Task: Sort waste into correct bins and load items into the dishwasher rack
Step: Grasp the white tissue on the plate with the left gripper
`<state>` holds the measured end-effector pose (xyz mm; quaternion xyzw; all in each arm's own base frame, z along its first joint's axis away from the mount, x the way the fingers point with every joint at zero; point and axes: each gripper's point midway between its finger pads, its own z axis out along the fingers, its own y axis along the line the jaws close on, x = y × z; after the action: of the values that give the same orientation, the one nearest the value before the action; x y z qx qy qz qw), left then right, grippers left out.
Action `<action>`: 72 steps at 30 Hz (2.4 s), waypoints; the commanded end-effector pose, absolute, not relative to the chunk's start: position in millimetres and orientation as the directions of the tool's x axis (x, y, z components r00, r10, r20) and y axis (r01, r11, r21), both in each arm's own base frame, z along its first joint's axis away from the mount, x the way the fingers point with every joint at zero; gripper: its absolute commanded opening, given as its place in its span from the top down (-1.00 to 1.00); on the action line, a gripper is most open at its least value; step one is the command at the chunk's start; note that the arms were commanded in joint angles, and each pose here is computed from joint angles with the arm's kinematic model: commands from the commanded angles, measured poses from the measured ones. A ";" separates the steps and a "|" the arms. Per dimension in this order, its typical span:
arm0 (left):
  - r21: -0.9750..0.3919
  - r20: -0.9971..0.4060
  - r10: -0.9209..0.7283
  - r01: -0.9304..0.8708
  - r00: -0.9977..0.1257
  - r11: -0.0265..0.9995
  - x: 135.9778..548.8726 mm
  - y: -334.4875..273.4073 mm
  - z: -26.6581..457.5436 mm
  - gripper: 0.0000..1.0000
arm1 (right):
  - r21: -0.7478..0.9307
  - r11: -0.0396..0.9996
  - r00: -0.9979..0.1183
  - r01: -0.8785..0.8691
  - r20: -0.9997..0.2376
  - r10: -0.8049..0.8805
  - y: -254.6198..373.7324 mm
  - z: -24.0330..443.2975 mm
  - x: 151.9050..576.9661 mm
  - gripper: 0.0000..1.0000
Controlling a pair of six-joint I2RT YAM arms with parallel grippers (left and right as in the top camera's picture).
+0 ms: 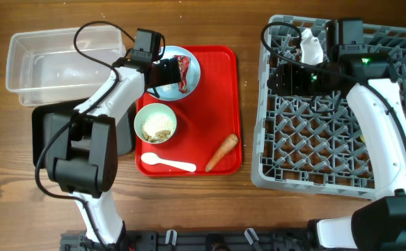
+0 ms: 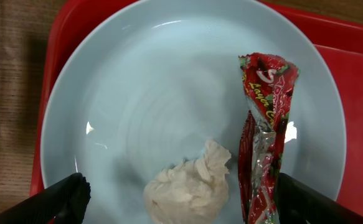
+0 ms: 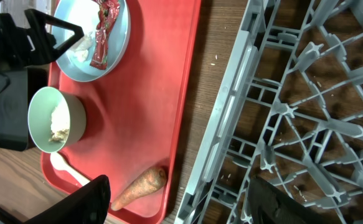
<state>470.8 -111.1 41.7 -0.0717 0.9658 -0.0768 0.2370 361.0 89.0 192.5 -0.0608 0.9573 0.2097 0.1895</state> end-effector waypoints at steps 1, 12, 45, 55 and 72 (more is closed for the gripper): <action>-0.157 -0.436 -0.154 -0.093 -0.887 0.983 472.9 -111.1 28.5 -0.90 | 0.369 0.905 -0.915 -0.212 -0.400 -0.051 89.7 194.9 362.7 -0.45; -0.158 -0.425 -0.143 -0.083 -0.894 0.984 470.3 -118.4 23.0 -0.58 | 0.370 0.905 -0.915 -0.212 -0.399 -0.051 89.7 194.9 362.7 -0.45; -0.111 -0.489 -0.128 -0.084 -0.863 0.990 480.9 -119.0 29.2 -0.53 | 0.367 0.906 -0.917 -0.209 -0.396 -0.051 89.1 194.4 362.0 -0.44; -0.031 -0.478 -0.123 -0.123 -0.870 0.992 473.8 -103.1 27.5 -0.36 | 0.350 0.915 -0.917 -0.202 -0.396 -0.051 85.9 193.2 362.9 -0.44; -0.050 -0.516 -0.129 -0.121 -0.847 0.991 476.2 -103.9 53.0 0.16 | 0.351 0.915 -0.917 -0.202 -0.396 -0.050 85.9 193.1 362.7 -0.44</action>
<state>468.0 -106.7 18.6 -0.0595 0.9703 -0.0049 0.2343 360.7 86.5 191.2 -0.0590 0.9593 0.2023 0.1882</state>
